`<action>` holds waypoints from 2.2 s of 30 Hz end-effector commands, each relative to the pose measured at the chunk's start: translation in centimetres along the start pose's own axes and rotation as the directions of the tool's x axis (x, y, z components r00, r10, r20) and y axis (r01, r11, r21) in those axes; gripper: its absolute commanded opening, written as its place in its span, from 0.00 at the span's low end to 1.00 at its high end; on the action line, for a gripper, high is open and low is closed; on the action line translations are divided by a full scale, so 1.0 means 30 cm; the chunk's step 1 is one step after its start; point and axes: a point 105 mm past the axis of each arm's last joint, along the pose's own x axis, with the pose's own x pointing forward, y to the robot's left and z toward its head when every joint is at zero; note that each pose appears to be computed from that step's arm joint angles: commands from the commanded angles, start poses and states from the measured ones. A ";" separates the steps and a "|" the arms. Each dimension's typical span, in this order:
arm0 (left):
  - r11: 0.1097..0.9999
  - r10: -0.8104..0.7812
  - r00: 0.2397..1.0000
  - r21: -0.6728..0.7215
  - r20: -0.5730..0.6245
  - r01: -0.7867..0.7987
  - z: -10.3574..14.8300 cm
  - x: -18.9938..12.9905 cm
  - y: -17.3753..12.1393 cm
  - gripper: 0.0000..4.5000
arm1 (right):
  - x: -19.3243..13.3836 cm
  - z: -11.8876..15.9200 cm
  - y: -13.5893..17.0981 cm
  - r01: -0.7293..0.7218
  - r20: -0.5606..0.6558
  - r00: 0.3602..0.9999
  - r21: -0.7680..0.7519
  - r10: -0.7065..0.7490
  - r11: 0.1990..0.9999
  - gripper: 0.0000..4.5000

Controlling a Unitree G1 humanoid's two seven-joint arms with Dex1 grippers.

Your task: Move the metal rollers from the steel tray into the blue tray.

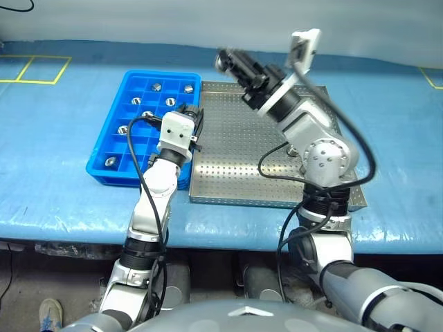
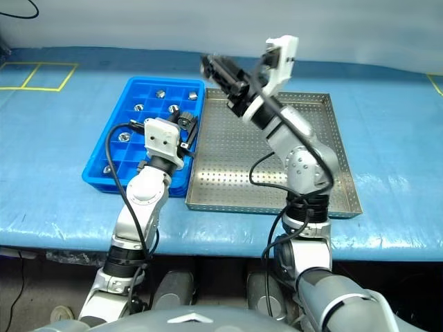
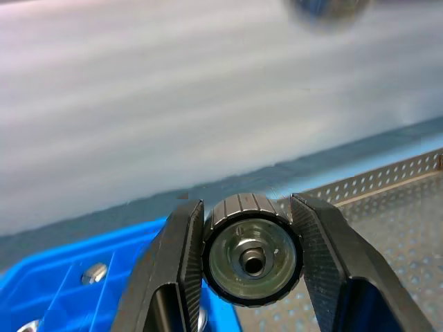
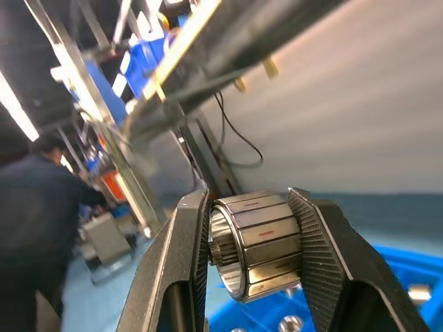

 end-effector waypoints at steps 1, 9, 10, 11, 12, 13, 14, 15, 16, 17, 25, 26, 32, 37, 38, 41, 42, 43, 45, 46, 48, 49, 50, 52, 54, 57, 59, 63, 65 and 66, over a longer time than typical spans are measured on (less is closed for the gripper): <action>1.000 0.013 0.998 -0.006 0.056 -0.013 0.049 0.007 0.003 0.38 | 0.009 0.073 0.062 -0.078 0.099 0.992 0.026 0.075 0.997 0.31; 0.933 0.359 0.933 -0.014 0.016 -0.359 0.023 -0.030 0.201 0.38 | -0.001 0.033 0.048 -0.037 0.048 0.998 -0.023 0.038 0.999 0.31; 0.920 0.392 0.920 -0.008 0.004 -0.392 0.016 -0.035 0.222 0.38 | -0.002 0.033 0.047 -0.033 0.051 0.998 -0.021 0.034 0.999 0.31; 0.908 0.419 0.908 0.000 -0.016 -0.419 0.006 -0.039 0.240 0.38 | -0.003 0.034 0.046 -0.031 0.056 0.998 -0.017 0.032 0.999 0.31; 0.901 0.434 0.900 0.005 -0.034 -0.434 -0.004 -0.041 0.251 0.38 | -0.003 0.036 0.048 -0.032 0.060 0.998 -0.017 0.033 0.999 0.31; 0.896 0.443 0.895 0.001 -0.057 -0.443 -0.017 -0.042 0.259 0.38 | -0.004 0.037 0.051 -0.035 0.062 0.997 -0.018 0.036 0.999 0.31; 0.895 0.446 0.892 0.003 -0.071 -0.447 -0.026 -0.042 0.265 0.38 | -0.004 0.037 0.055 -0.038 0.063 0.997 -0.021 0.040 0.999 0.31; 0.893 0.450 0.889 0.012 -0.080 -0.451 -0.035 -0.043 0.272 0.38 | -0.004 0.038 0.058 -0.041 0.063 0.997 -0.023 0.042 0.999 0.31; 0.890 0.454 0.886 0.011 -0.097 -0.455 -0.048 -0.044 0.278 0.38 | -0.004 0.038 0.061 -0.043 0.064 0.997 -0.024 0.044 0.999 0.31; 0.887 0.459 0.881 0.010 -0.111 -0.461 -0.058 -0.045 0.283 0.38 | -0.004 0.038 0.063 -0.043 0.064 0.997 -0.026 0.045 0.999 0.31; 0.852 0.520 0.835 0.039 -0.181 -0.522 -0.117 -0.057 0.335 0.38 | -0.018 0.028 0.059 -0.019 0.056 0.998 -0.035 0.021 0.999 0.31; 0.846 0.530 0.826 0.044 -0.192 -0.532 -0.123 -0.059 0.341 0.38 | -0.020 0.028 0.061 -0.019 0.056 0.998 -0.036 0.021 0.999 0.31; 0.829 0.555 0.801 0.066 -0.223 -0.556 -0.140 -0.068 0.350 0.38 | -0.021 0.028 0.067 -0.017 0.052 0.998 -0.050 0.020 0.999 0.31; 0.805 0.582 0.763 0.065 -0.279 -0.590 -0.174 -0.097 0.336 0.38 | -0.018 0.023 0.069 -0.019 0.038 0.999 -0.063 0.021 0.998 0.31; 0.800 0.586 0.756 0.062 -0.294 -0.596 -0.184 -0.103 0.333 0.38 | -0.018 0.023 0.070 -0.020 0.038 0.999 -0.065 0.023 0.998 0.31; 0.806 0.571 0.749 0.056 -0.336 -0.590 -0.212 -0.114 0.316 0.38 | -0.015 0.027 0.074 -0.027 0.040 0.999 -0.069 0.029 0.997 0.31; 0.808 0.567 0.749 0.055 -0.342 -0.587 -0.216 -0.115 0.312 0.38 | -0.015 0.028 0.075 -0.029 0.040 0.999 -0.071 0.031 0.997 0.31; 0.808 0.567 0.749 0.057 -0.343 -0.586 -0.217 -0.116 0.311 0.38 | -0.014 0.028 0.076 -0.029 0.038 0.999 -0.074 0.032 0.997 0.31; 0.808 0.565 0.745 0.051 -0.354 -0.587 -0.222 -0.118 0.308 0.38 | -0.013 0.026 0.074 -0.029 0.033 0.999 -0.080 0.031 0.996 0.31; 0.802 0.572 0.736 0.057 -0.362 -0.595 -0.227 -0.122 0.309 0.38 | -0.013 0.024 0.073 -0.027 0.028 0.999 -0.084 0.029 0.996 0.31; 0.786 0.594 0.714 0.080 -0.370 -0.613 -0.232 -0.130 0.315 0.57 | -0.011 0.012 0.067 -0.015 0.008 1.000 -0.105 0.016 0.994 0.31; 0.779 0.606 0.705 0.095 -0.368 -0.620 -0.231 -0.133 0.319 0.63 | -0.010 0.003 0.062 -0.005 -0.008 1.000 -0.121 0.004 0.993 0.31; 0.782 0.604 0.711 0.092 -0.361 -0.617 -0.227 -0.130 0.319 0.72 | -0.008 -0.011 0.052 0.013 -0.031 0.999 -0.148 -0.018 0.989 0.31; 0.815 0.569 0.767 0.078 -0.297 -0.574 -0.189 -0.113 0.311 0.87 | -0.003 -0.053 0.019 0.064 -0.092 0.992 -0.217 -0.086 0.974 0.31; 0.832 0.546 0.805 0.040 -0.234 -0.553 -0.145 -0.109 0.311 0.93 | 0.005 -0.101 -0.015 0.103 -0.152 0.976 -0.291 -0.153 0.951 0.31; 0.871 0.472 0.870 -0.078 -0.144 -0.486 -0.083 -0.117 0.301 0.93 | 0.036 -0.149 -0.041 0.125 -0.186 0.963 -0.330 -0.195 0.936 0.31; 0.893 0.424 0.901 -0.124 -0.088 -0.432 -0.045 -0.127 0.292 0.93 | 0.066 -0.169 -0.054 0.132 -0.198 0.958 -0.333 -0.207 0.934 0.31; 0.925 0.376 0.926 -0.054 -0.010 -0.376 0.009 -0.181 0.291 0.93 | 0.143 -0.219 -0.096 0.136 -0.243 0.940 -0.374 -0.238 0.918 0.31; 0.936 0.351 0.936 -0.032 0.012 -0.350 0.025 -0.210 0.283 0.93 | 0.178 -0.249 -0.118 0.144 -0.273 0.930 -0.348 -0.247 0.926 0.31; 0.944 0.331 0.943 -0.021 0.019 -0.331 0.029 -0.224 0.274 0.93 | 0.195 -0.266 -0.128 0.149 -0.290 0.925 -0.314 -0.244 0.938 0.31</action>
